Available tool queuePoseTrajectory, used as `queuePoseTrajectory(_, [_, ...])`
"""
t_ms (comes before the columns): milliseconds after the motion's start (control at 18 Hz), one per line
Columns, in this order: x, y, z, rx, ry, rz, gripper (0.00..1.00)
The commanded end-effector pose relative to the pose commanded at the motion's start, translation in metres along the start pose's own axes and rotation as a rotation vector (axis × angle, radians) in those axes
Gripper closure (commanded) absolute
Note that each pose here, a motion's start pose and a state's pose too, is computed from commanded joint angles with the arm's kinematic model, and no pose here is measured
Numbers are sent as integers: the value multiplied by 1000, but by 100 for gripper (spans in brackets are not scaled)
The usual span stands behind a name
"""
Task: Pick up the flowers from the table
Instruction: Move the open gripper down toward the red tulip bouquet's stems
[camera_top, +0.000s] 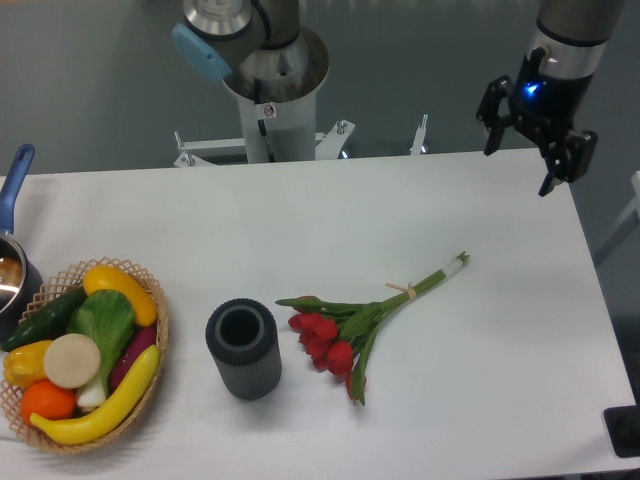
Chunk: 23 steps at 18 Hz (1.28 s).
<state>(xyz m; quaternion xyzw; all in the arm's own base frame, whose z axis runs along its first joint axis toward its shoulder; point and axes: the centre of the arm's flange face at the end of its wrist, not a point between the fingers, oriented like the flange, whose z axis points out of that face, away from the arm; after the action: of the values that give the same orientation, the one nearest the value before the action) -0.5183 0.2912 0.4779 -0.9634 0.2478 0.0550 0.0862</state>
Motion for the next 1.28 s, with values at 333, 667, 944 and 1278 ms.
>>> queuePoseTrajectory(333, [10, -7, 16, 90, 4, -24, 0])
queuePoseTrajectory(667, [13, -9, 31, 121, 32, -144, 0])
queuePoseTrajectory(944, [27, -14, 67, 131, 106, -192, 0])
queuePoseTrajectory(1278, [30, -60, 122, 132, 196, -229, 0])
